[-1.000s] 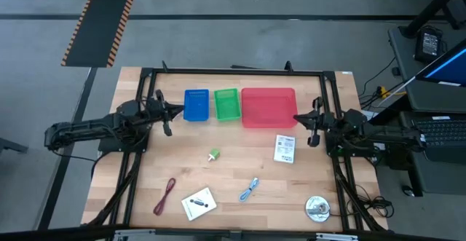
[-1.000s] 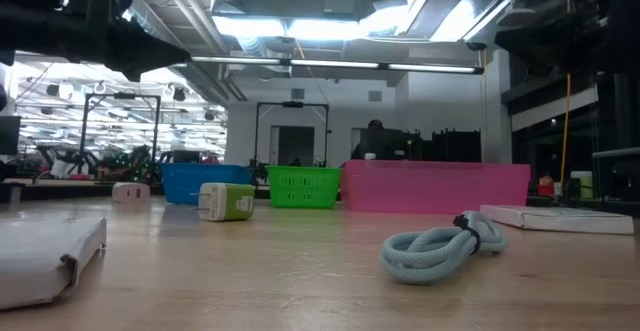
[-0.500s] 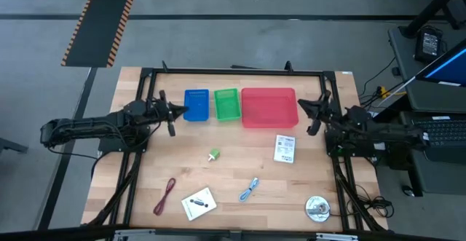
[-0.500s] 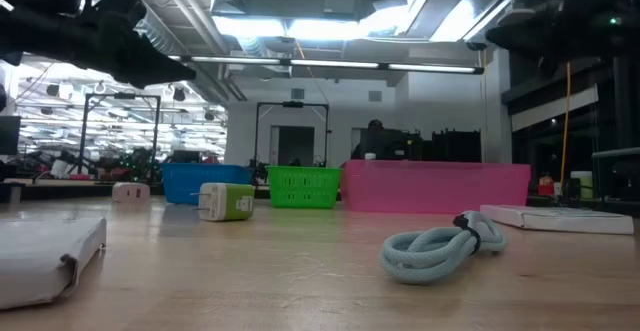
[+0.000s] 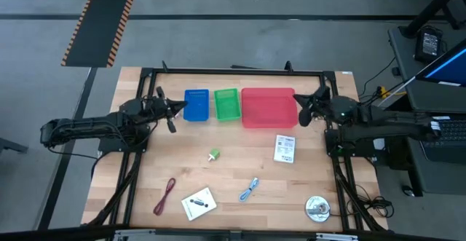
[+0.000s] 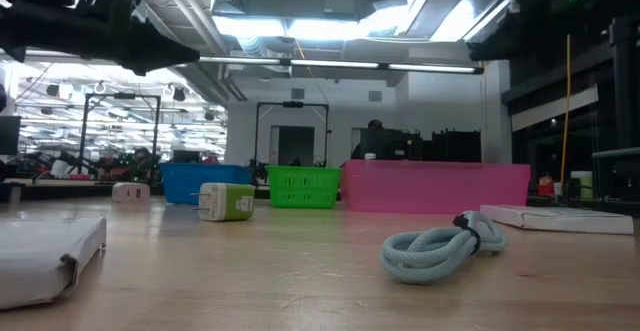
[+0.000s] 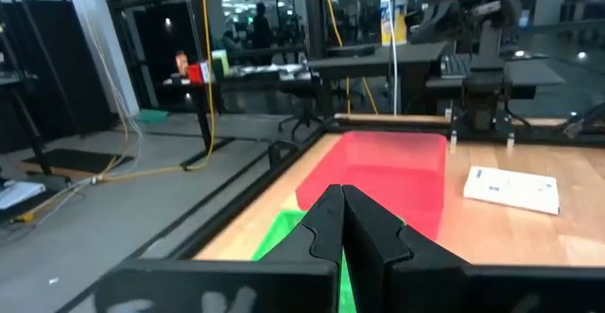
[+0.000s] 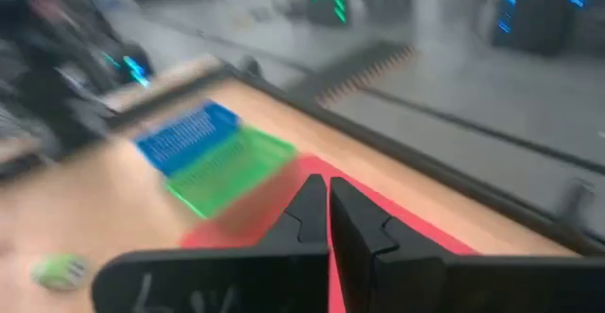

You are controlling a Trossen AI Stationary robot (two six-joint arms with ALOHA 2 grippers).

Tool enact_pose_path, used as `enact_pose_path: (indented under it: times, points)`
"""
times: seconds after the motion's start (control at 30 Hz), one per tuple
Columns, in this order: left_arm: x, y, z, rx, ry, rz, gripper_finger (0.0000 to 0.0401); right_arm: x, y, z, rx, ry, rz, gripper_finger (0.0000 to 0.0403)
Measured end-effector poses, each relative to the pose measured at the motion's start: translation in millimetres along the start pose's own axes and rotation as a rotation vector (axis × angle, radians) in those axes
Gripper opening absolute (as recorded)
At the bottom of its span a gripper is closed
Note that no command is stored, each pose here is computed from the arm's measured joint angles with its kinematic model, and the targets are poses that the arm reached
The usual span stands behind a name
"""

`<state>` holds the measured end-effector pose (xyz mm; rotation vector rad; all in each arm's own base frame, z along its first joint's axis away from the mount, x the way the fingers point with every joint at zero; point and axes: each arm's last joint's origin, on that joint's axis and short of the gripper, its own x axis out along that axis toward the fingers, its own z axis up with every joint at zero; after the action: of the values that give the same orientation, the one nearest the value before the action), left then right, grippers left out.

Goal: Pick and place items into bin
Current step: Put the black charger cable into the red bin

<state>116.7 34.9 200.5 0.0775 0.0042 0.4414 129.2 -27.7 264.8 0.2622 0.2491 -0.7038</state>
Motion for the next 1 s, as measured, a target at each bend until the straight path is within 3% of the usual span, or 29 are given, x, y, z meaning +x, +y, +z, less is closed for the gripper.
enact_pose_path:
  times: [0.33, 0.63, 1.0]
  points:
    - [-0.1, 0.4, 4.3, 0.013, -0.042, 0.004, 0.0002, 7.9, 14.7, 31.9, 0.015, 0.287, -0.267, 0.0000]
    - [-0.2, 2.6, 4.0, 0.013, -0.034, 0.082, 0.0002, 14.8, 10.8, 14.3, 0.016, 0.483, -0.551, 0.0000]
    - [-0.2, 3.2, 3.9, 0.012, -0.032, 0.104, 0.0002, 19.7, 12.5, 5.7, 0.033, 0.581, -0.593, 0.0003]
